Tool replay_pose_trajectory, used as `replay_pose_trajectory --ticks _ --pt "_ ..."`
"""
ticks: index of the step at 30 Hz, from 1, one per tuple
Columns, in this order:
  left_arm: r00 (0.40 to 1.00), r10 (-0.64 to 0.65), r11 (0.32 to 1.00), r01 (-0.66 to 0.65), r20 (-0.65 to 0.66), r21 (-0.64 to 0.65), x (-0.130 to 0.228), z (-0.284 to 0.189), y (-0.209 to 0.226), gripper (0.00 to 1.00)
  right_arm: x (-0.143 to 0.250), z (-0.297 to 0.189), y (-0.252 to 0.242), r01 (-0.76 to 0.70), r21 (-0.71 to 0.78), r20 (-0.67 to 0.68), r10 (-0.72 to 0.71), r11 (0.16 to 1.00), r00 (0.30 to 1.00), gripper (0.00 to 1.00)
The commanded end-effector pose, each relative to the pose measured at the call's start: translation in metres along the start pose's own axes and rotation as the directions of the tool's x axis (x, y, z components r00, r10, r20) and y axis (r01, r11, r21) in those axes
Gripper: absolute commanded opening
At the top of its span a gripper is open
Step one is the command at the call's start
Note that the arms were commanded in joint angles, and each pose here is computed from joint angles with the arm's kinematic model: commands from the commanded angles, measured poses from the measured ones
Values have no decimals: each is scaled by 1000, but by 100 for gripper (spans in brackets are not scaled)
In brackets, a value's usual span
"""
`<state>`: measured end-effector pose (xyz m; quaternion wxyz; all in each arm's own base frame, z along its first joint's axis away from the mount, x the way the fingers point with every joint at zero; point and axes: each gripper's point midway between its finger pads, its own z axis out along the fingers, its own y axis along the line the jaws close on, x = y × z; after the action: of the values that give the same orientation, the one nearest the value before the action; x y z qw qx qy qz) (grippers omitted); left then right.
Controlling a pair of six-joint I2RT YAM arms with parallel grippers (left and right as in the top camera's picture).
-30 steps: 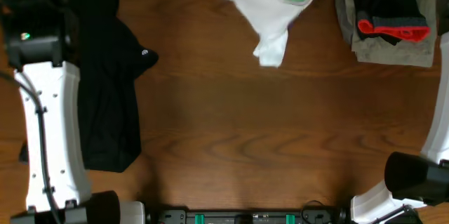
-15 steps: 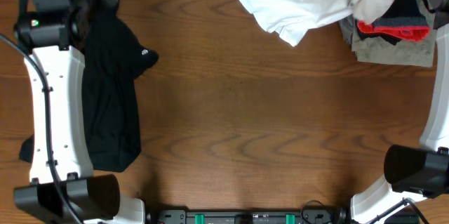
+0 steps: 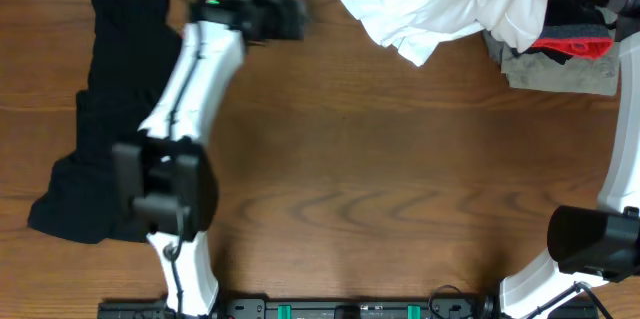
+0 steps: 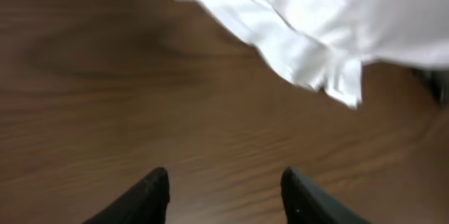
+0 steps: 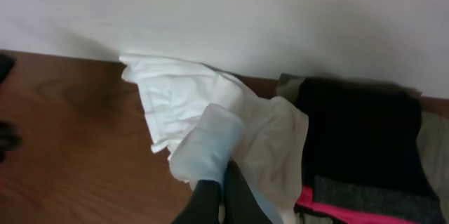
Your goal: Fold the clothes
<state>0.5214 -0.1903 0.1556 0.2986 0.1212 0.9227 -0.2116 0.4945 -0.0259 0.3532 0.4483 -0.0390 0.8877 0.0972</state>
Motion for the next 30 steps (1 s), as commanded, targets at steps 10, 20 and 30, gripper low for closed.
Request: replay_pose_trajectory --ticks 10,20,30 --pt "938 332 941 -337 103 35 9 104 -61 76 7 -1 1 8 -6 -27 -8 1000 1000 1" --pt "870 476 875 -484 129 32 29 155 -62 77 11 -1 1 6 -7 -43 -6 1000 999 1" --pt "854 493 862 -505 167 37 28 161 -75 78 12 -1 2 8 -8 -45 -8 1000 999 1"
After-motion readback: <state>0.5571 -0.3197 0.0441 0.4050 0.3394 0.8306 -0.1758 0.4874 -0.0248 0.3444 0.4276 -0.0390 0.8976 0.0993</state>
